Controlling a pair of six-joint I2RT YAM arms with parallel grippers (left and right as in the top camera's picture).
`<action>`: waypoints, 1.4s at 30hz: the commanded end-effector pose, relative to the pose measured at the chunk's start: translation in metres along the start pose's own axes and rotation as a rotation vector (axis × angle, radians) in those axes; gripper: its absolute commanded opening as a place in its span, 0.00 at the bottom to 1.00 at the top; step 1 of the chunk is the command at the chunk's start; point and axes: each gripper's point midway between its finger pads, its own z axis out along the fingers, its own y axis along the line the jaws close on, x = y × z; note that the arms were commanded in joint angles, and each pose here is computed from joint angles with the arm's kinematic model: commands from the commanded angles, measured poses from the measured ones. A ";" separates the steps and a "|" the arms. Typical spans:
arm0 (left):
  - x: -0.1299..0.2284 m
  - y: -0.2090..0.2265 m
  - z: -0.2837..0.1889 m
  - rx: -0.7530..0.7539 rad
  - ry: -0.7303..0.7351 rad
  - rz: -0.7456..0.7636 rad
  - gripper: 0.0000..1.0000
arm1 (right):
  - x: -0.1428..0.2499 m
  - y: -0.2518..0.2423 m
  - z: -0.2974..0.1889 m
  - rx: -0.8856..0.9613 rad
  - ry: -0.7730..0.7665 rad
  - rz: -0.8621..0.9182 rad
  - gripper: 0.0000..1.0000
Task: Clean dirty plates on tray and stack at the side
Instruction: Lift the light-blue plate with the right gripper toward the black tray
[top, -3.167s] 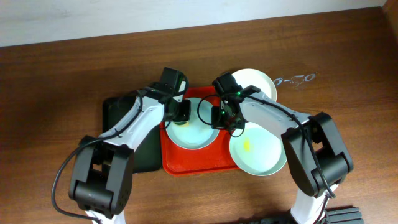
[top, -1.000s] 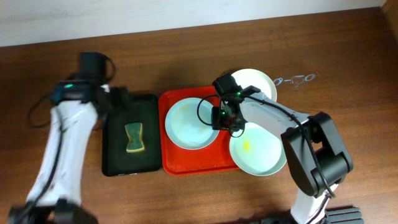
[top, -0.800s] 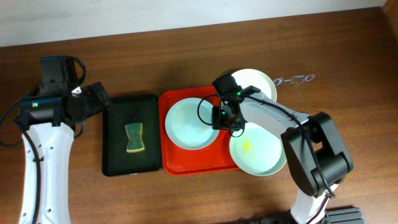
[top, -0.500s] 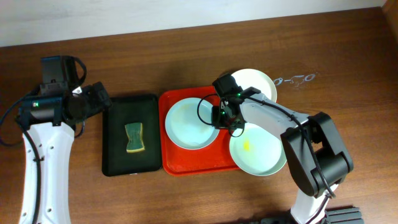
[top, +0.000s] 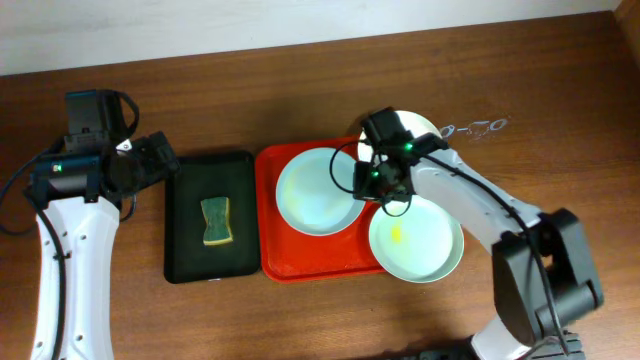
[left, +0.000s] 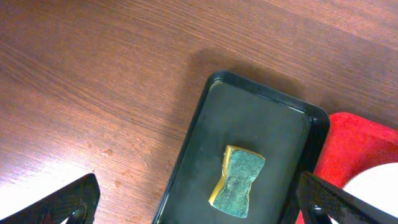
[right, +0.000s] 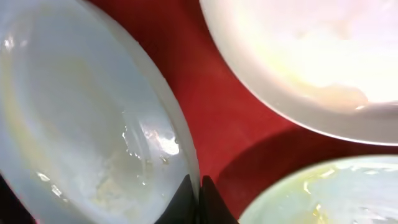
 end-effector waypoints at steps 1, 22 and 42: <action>-0.003 0.001 -0.003 -0.002 -0.011 -0.017 0.99 | -0.013 0.017 -0.032 -0.068 -0.077 -0.028 0.04; -0.003 0.001 -0.003 -0.002 -0.012 -0.017 0.99 | 0.039 0.164 -0.050 -0.022 -0.520 -0.349 0.04; -0.003 0.001 -0.003 -0.003 -0.009 -0.017 0.99 | 0.055 0.268 -0.122 0.116 -1.013 -1.158 0.04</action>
